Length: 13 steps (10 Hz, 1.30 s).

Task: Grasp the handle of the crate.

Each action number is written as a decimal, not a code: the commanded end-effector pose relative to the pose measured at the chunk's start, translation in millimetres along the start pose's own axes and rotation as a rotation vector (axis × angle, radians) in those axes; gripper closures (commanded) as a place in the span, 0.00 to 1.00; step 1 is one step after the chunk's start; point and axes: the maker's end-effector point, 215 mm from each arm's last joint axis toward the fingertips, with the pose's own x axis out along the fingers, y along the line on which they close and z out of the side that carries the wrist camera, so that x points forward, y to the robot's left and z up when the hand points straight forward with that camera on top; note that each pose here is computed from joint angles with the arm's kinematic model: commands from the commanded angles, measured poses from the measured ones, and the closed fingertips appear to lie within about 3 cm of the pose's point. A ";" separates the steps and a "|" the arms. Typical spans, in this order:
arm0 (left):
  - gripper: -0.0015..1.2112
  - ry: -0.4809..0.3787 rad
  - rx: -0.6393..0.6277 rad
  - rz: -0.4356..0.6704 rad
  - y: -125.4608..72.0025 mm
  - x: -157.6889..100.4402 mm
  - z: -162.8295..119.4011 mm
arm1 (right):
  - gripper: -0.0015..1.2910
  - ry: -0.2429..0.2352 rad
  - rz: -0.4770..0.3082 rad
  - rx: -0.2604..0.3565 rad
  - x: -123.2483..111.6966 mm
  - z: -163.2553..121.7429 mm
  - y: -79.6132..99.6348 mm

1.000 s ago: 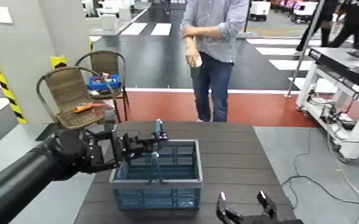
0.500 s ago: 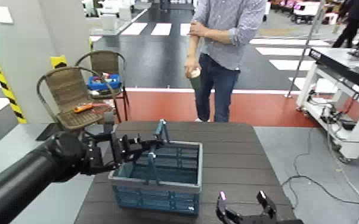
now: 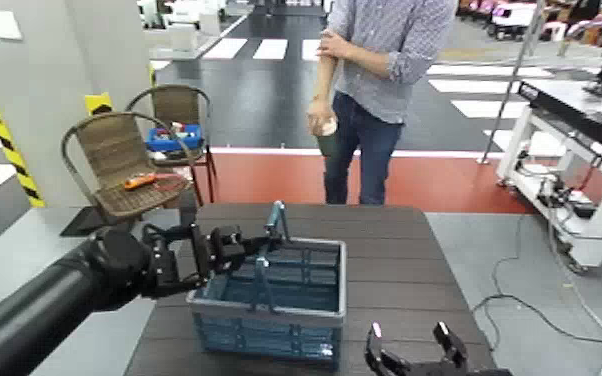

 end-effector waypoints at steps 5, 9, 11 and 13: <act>0.98 -0.046 0.042 -0.048 -25.6 0.9 -25.0 | 0.12 0.000 -0.016 -0.002 -3.1 0.4 -7.6; 0.98 -0.047 0.068 0.005 -38.8 -5.0 -60.0 | 0.12 -0.012 -0.028 -0.005 -4.3 3.3 -11.8; 0.98 -0.037 0.065 0.014 -43.7 -10.9 -74.6 | 0.12 -0.012 -0.030 -0.007 -4.3 3.2 -13.0; 0.98 -0.029 0.058 0.002 -51.0 -13.6 -88.5 | 0.12 -0.012 -0.030 -0.006 -4.9 2.9 -13.0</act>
